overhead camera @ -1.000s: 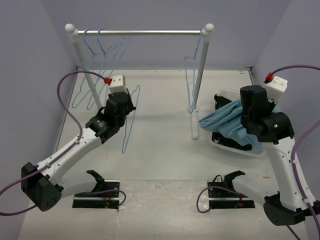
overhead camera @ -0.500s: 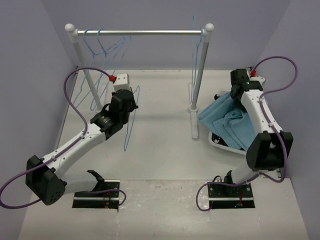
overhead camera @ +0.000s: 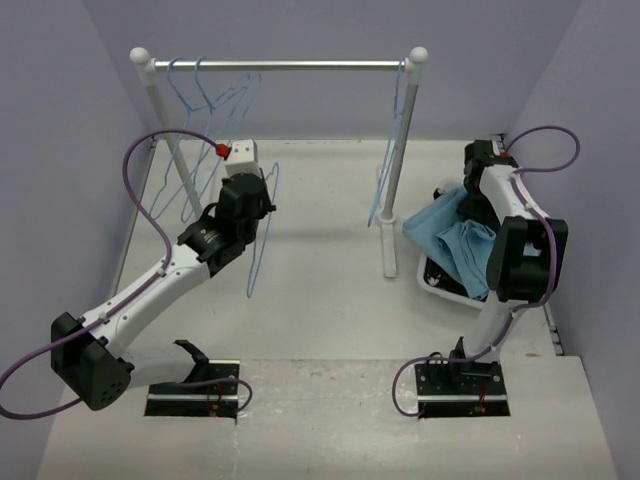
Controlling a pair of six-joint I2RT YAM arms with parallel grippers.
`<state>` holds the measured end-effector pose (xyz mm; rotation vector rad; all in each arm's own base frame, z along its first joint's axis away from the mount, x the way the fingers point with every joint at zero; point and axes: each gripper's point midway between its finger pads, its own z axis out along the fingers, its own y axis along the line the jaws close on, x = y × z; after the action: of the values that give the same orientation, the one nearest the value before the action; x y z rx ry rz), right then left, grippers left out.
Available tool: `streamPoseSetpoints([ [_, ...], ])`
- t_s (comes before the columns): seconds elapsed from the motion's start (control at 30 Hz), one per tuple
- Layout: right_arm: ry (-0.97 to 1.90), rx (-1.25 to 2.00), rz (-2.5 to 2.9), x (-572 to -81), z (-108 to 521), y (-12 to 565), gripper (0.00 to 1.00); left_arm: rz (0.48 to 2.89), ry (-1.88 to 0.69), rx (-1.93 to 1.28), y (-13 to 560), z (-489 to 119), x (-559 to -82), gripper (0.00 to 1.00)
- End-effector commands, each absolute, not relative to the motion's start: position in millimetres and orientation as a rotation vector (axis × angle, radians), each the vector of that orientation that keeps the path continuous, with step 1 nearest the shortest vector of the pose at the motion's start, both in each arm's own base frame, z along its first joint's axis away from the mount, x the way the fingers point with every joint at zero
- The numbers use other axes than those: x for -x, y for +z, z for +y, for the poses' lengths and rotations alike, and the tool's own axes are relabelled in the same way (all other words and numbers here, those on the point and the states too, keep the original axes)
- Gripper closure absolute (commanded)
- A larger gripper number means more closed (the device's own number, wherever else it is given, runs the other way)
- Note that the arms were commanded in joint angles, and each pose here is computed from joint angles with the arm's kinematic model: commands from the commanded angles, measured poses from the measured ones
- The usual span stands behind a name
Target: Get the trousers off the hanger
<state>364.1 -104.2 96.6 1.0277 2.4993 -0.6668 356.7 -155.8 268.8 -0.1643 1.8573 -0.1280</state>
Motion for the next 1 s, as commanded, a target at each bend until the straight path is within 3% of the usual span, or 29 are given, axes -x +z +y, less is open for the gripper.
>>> streamPoseSetpoints([
  [0.0, -0.612, -1.069, 2.471, -355.8, -105.0, 118.0, 0.3, 1.775, -0.186, 0.143, 309.8, -159.2, -358.8, 1.0],
  [0.07, -0.56, -1.056, 2.398, -353.2, -103.7, 150.1, 0.22, 1.767, -0.21, 0.111, 316.4, -162.8, -356.0, 1.0],
  [0.1, -0.537, -1.049, 2.372, -351.7, -102.9, 161.2, 0.1, 1.766, -0.233, 0.094, 318.0, -166.4, -354.5, 1.0],
  [0.17, -0.486, -1.025, 2.318, -344.5, -100.4, 187.5, 0.01, 1.748, -0.257, 0.068, 326.0, -168.1, -350.7, 1.0],
  [0.37, -0.362, -0.985, 2.174, -323.3, -92.8, 246.7, 0.01, 1.672, -0.325, 0.013, 363.1, -173.8, -342.7, 1.0],
  [0.73, 0.197, -0.574, 1.915, -320.7, -20.3, 335.4, 0.01, 1.423, -0.365, -0.037, 470.4, -187.8, -358.1, 1.0],
  [0.97, 0.125, -0.61, 1.887, -313.2, -32.4, 329.6, 0.01, 1.36, -0.255, -0.036, 499.4, -195.0, -394.4, 1.0],
])
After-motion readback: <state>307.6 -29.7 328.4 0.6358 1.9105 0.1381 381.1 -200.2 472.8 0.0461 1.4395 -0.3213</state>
